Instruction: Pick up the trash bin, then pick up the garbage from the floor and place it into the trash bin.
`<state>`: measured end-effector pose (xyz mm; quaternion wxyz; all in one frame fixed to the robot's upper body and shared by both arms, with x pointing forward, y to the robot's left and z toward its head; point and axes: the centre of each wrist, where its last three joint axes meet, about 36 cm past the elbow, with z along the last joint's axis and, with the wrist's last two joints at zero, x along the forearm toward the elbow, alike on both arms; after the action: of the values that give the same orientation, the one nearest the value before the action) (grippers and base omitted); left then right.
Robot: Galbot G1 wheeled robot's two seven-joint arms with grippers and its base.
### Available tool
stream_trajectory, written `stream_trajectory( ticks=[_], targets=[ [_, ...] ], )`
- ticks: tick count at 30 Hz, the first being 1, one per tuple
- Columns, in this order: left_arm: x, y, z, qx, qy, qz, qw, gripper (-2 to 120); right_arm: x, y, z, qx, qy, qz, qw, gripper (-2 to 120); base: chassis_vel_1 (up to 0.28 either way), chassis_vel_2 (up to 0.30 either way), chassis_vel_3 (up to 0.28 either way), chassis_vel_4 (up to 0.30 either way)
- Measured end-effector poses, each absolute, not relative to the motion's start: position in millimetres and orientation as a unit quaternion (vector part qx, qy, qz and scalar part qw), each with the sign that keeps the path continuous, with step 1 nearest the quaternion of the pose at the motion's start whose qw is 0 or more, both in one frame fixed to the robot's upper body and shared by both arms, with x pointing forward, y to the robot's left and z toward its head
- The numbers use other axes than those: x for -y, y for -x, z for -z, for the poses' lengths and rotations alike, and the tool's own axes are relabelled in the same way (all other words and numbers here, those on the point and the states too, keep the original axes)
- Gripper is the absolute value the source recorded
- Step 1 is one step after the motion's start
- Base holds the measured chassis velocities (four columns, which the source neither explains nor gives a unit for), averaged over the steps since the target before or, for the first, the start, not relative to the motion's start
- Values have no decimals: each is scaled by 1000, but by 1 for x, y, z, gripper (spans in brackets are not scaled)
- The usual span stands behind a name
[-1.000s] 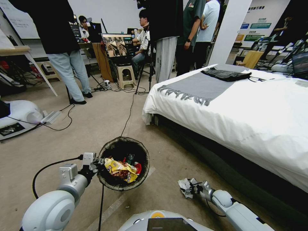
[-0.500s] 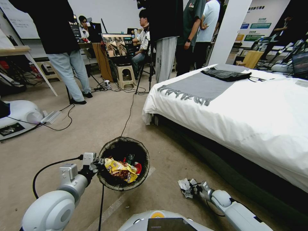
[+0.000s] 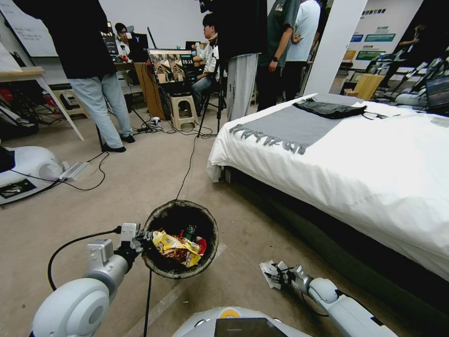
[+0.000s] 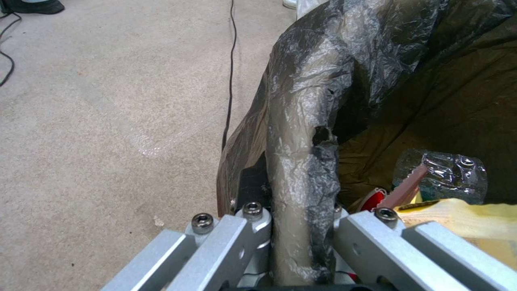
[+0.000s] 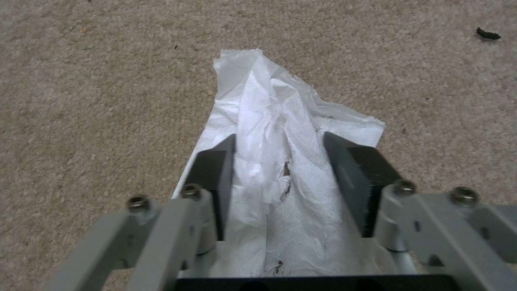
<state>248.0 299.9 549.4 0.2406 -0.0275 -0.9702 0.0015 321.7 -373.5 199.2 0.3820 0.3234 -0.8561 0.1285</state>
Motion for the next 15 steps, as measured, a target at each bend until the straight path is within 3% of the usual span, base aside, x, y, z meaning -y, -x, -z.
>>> stream_trajectory(
  ticks=[7, 10, 15],
  targets=[
    [-300, -248, -550, 970, 28, -1, 240, 2, 374, -323, -199, 857, -322, -127, 381, 16, 0, 0, 0, 0],
    [-300, -248, -550, 970, 28, -1, 240, 2, 374, -325, -198, 858, -322, -126, 381, 2, 0, 0, 0, 0],
    [-300, -248, -550, 970, 28, -1, 240, 2, 373, -328, -198, 859, -321, -125, 379, 0, 0, 0, 0, 0]
  ],
)
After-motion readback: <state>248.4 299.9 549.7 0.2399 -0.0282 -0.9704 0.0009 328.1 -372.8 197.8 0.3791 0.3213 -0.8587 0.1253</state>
